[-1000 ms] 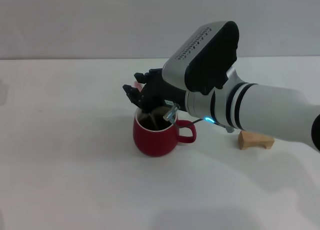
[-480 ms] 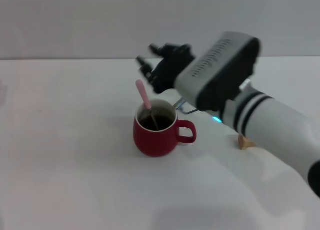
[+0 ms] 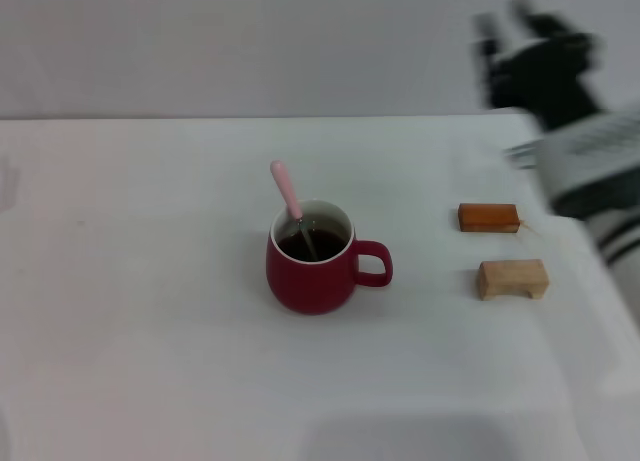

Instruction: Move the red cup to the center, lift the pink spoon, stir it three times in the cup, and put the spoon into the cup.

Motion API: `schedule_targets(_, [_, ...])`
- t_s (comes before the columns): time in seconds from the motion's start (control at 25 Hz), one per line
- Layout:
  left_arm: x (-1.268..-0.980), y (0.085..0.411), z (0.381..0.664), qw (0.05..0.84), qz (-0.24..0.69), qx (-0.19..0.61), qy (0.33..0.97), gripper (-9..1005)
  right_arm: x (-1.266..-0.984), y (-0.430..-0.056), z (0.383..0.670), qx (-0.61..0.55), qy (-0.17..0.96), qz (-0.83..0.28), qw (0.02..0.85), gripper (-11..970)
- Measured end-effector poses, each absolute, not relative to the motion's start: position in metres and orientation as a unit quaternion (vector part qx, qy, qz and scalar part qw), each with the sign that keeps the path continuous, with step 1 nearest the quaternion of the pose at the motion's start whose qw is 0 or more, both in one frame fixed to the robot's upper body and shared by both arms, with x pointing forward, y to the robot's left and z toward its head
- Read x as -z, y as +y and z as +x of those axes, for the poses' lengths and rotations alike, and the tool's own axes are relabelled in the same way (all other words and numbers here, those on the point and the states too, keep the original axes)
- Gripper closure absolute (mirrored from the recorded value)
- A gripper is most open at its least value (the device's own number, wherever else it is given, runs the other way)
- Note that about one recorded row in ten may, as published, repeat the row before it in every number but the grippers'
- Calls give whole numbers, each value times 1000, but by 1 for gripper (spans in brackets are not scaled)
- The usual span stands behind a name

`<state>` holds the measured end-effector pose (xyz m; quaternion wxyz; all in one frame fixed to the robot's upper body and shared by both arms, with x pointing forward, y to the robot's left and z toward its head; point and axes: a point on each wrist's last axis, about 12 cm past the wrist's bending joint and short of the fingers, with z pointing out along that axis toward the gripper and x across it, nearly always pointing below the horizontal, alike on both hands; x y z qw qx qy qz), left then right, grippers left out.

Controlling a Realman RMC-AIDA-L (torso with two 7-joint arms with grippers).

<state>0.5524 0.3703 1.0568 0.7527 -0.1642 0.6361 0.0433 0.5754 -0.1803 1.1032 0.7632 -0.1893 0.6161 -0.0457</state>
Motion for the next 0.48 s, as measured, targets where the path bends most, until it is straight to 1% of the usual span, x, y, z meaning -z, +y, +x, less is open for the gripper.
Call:
schedule_targets(0.04, [-1057, 369, 554, 752, -163, -42, 637, 158, -1101, -193, 573, 65, 608, -164, 774, 636])
schedule_targets(0.08, [-1057, 369, 555, 752, -163, -41, 637, 158, -1097, -216, 567, 104, 593, -119, 790, 637])
schedule_targets(0.12, [-1057, 369, 555, 752, -163, -41, 637, 158, -1097, -216, 567, 104, 593, -119, 790, 637])
schedule_targets(0.16, [-1057, 369, 555, 752, -163, -41, 637, 158, -1093, -239, 559, 141, 576, -70, 802, 637])
schedule_targets(0.2, [-1057, 369, 555, 752, -163, -41, 637, 158, -1093, -239, 559, 141, 576, -70, 802, 637])
schedule_targets(0.24, [-1057, 369, 555, 752, -163, -41, 637, 159, -1088, -261, 549, 167, 563, -23, 809, 637])
schedule_targets(0.28, [-1057, 369, 555, 752, -163, -41, 638, 159, -1085, -271, 545, 172, 559, -4, 811, 637])
schedule_targets(0.32, [-1057, 369, 555, 752, -163, -41, 638, 159, -1085, -271, 545, 172, 559, -4, 811, 637])
schedule_targets(0.36, [-1056, 369, 554, 751, -163, -42, 639, 159, -1079, -292, 535, 166, 547, 40, 819, 637])
schedule_targets(0.4, [-1056, 369, 554, 750, -163, -42, 639, 159, -1079, -292, 535, 166, 547, 40, 819, 637])
schedule_targets(0.48, [-1056, 369, 554, 750, -162, -43, 640, 159, -1072, -312, 525, 152, 541, 75, 824, 637])
